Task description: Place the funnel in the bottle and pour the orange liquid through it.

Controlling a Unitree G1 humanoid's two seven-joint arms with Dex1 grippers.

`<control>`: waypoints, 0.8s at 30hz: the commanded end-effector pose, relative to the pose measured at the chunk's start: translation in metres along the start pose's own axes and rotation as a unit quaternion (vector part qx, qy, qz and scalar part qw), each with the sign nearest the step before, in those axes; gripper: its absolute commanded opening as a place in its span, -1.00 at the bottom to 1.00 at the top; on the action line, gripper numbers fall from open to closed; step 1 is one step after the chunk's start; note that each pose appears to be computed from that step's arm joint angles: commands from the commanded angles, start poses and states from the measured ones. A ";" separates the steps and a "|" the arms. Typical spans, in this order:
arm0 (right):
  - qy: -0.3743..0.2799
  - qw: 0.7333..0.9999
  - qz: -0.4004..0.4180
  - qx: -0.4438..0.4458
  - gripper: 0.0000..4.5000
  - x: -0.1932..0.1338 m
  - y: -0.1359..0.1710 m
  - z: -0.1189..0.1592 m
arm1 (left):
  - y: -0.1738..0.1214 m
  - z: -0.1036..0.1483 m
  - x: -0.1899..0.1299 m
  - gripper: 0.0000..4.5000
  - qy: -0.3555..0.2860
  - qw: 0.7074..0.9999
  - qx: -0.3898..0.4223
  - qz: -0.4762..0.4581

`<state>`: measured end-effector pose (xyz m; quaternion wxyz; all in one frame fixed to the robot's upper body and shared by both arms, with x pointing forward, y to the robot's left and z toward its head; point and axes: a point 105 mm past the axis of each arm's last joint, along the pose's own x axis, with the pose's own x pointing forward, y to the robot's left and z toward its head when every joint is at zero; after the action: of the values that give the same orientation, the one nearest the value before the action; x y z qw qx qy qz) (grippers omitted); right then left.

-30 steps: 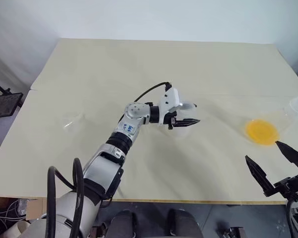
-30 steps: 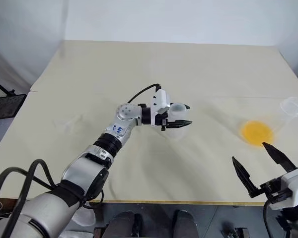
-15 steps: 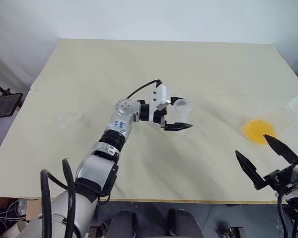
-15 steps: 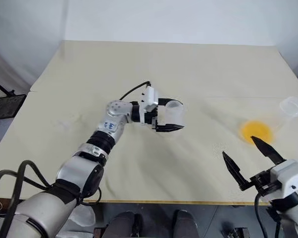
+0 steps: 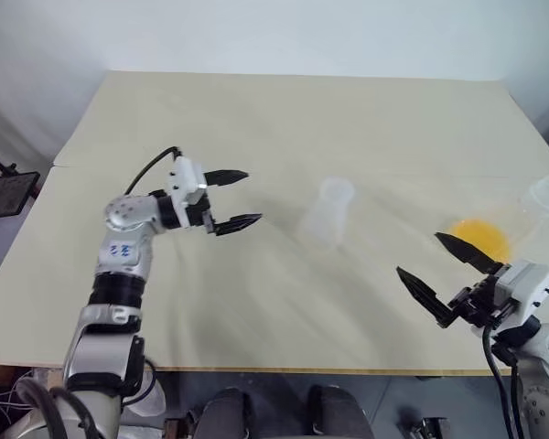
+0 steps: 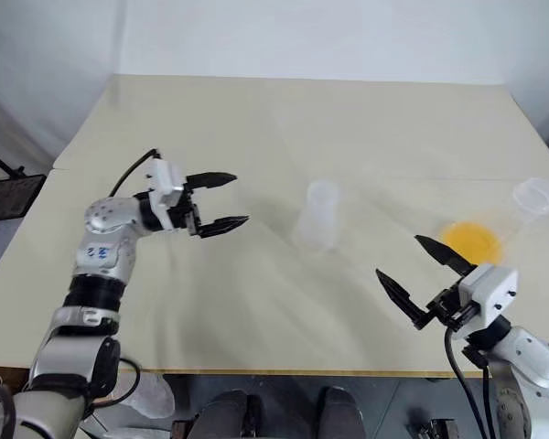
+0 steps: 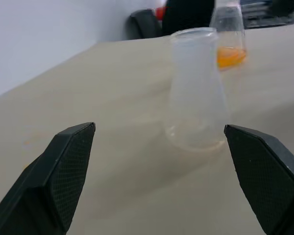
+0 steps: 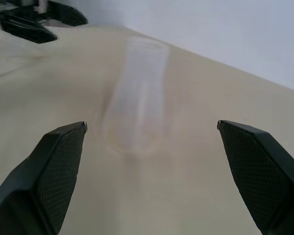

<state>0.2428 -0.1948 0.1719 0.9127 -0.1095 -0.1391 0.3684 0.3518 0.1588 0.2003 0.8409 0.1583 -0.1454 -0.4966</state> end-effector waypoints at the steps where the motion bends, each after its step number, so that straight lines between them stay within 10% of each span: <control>1: -0.021 0.997 0.072 0.009 1.00 0.020 0.012 0.008 | 0.010 0.015 -0.056 0.99 -0.005 0.990 0.032 0.138; 13: -0.019 0.970 0.242 -0.007 1.00 0.053 0.030 0.007 | -0.069 -0.028 -0.221 0.99 0.119 0.885 -0.025 0.450; 24: -0.023 0.965 0.262 -0.003 1.00 0.061 0.024 0.004 | -0.068 -0.034 -0.178 0.99 0.103 0.885 -0.058 0.451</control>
<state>0.2696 -0.1351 0.1732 0.7859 -0.1261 -0.1114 0.5950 0.2200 0.2945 0.1117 0.9947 0.0577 -0.0699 -0.0491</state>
